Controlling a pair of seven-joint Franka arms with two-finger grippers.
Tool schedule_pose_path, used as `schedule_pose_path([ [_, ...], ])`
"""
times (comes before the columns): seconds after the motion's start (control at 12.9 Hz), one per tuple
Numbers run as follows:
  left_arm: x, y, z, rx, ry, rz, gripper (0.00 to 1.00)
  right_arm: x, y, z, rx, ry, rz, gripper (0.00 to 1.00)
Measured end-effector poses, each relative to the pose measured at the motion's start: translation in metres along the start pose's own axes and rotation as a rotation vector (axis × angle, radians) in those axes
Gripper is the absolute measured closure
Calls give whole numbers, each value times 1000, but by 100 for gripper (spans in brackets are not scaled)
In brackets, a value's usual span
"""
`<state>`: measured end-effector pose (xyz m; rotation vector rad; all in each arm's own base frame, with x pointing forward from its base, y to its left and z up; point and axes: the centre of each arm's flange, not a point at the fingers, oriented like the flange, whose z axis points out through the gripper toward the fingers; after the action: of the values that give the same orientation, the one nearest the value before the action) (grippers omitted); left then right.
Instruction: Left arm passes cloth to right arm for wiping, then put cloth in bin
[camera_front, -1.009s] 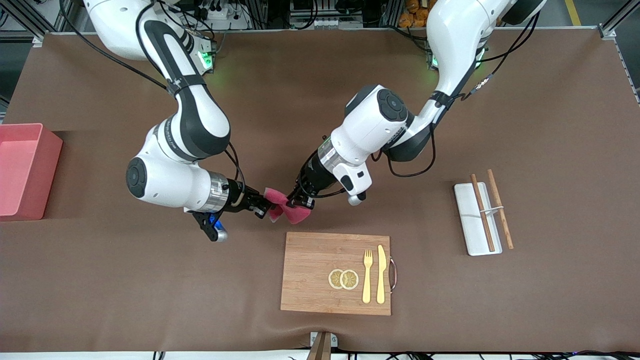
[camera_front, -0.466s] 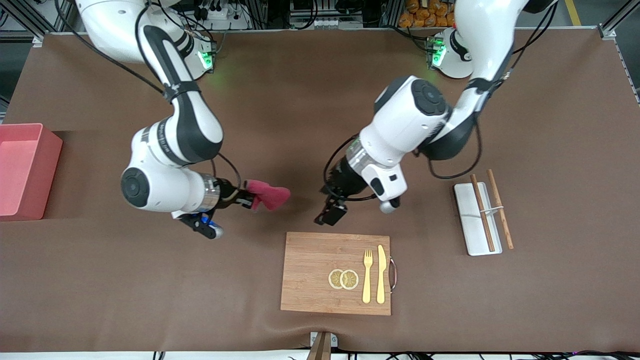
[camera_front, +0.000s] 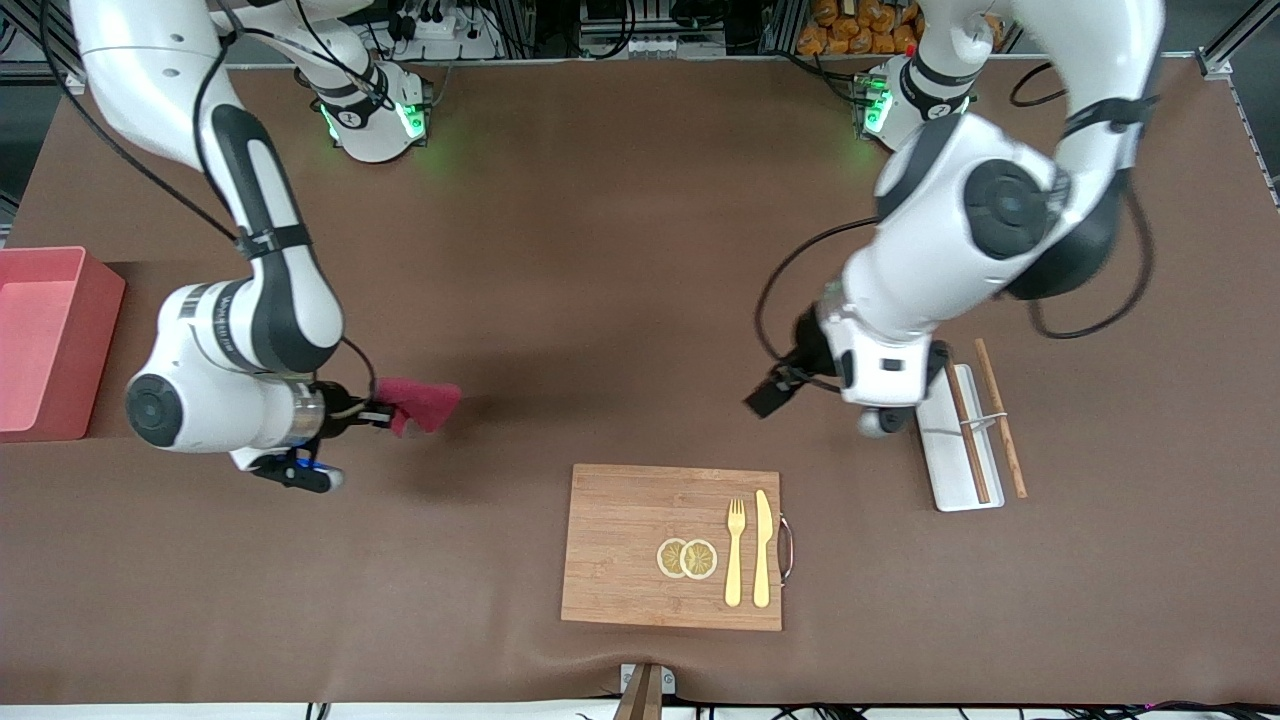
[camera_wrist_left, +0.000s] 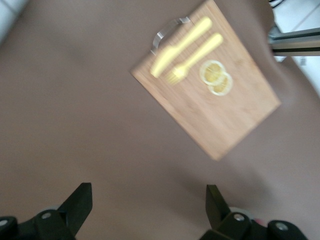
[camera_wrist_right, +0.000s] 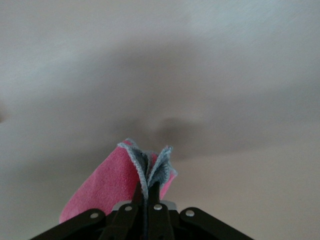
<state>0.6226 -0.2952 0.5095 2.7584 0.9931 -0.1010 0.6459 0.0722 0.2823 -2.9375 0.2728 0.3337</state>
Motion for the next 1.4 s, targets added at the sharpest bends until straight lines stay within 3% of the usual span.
schedule_pose_path([
  [0.16, 18, -25, -15, 58, 24, 97, 0, -4, 56, 22, -18, 54, -72, 95],
  [0.47, 53, -81, -59, 146, 0, 302, 0, -7, 201, 29, -8, 82, -235, 95],
  [0.85, 98, -147, -110, 176, -2, 437, 0, -16, 319, 10, -23, 150, -429, 95],
  [1.09, 109, -180, -136, 205, -7, 521, 0, -22, 367, -9, -98, 150, -528, 95],
  [1.4, 104, -199, -149, 215, 0, 530, 0, -19, 392, -68, -222, 152, -650, 95],
])
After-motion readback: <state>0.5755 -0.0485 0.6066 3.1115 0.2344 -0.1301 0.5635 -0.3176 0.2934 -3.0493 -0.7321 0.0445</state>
